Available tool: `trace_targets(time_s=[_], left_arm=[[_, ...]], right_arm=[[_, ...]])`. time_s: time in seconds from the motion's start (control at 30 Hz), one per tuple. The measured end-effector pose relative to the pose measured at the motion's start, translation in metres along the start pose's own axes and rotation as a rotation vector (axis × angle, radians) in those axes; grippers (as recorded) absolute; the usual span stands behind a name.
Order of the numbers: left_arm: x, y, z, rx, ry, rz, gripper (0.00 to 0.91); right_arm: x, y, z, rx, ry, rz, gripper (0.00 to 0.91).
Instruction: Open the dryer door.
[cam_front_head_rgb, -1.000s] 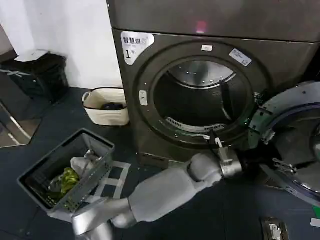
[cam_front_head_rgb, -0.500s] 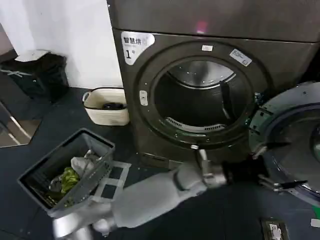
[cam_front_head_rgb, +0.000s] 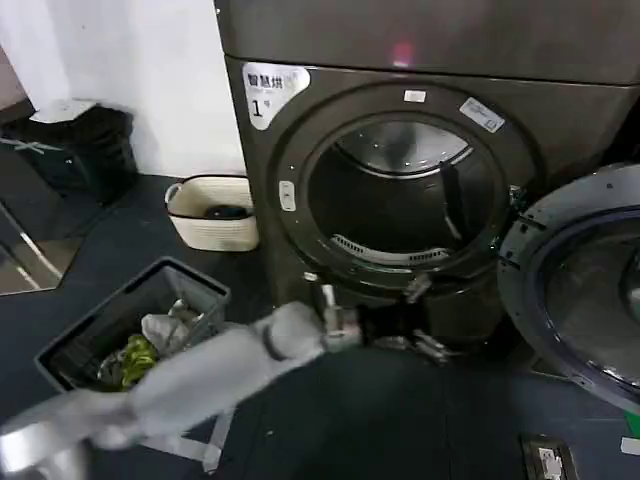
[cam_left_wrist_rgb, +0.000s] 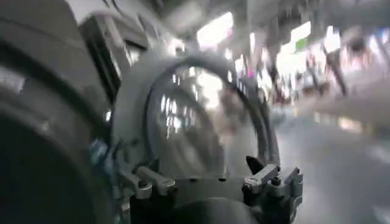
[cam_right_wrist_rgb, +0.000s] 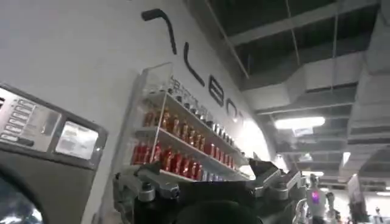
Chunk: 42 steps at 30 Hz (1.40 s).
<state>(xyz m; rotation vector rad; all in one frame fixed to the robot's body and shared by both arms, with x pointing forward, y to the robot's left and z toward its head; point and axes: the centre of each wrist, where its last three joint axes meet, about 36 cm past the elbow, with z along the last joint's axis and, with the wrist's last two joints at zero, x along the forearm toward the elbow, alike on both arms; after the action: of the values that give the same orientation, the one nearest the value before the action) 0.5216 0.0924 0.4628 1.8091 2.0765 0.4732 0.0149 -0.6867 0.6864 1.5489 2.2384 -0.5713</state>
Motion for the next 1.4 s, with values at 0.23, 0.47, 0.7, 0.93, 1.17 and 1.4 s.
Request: trace_targets(time_s=[0.23, 0.47, 0.7, 0.93, 1.17, 1.4], left_arm=[[0.091, 0.03, -0.002, -0.055, 0.313, -0.006, 0.907], [0.166, 0.043, -0.02, -0.048, 0.551, -0.051, 0.907], [0.24, 0.038, -0.031, 0.027, 0.772, -0.119, 0.907], [0.296, 0.044, -0.044, 0.157, 0.954, -0.228, 0.907], [0.33, 0.05, -0.055, 0.198, 1.062, -0.218, 0.907], [0.364, 0.044, -0.062, 0.183, 1.181, -0.188, 0.907]], right_arm=[[-0.005, -0.004, -0.007, -0.003, -0.006, 0.013, 0.907], [-0.011, -0.002, -0.011, 0.014, 0.005, 0.013, 0.907], [-0.015, -0.008, -0.017, 0.017, -0.011, 0.023, 0.907], [-0.02, -0.005, -0.019, 0.008, -0.021, 0.017, 0.907], [-0.021, -0.004, -0.02, 0.008, -0.027, 0.011, 0.907], [-0.022, -0.004, -0.023, 0.009, -0.04, 0.009, 0.907]])
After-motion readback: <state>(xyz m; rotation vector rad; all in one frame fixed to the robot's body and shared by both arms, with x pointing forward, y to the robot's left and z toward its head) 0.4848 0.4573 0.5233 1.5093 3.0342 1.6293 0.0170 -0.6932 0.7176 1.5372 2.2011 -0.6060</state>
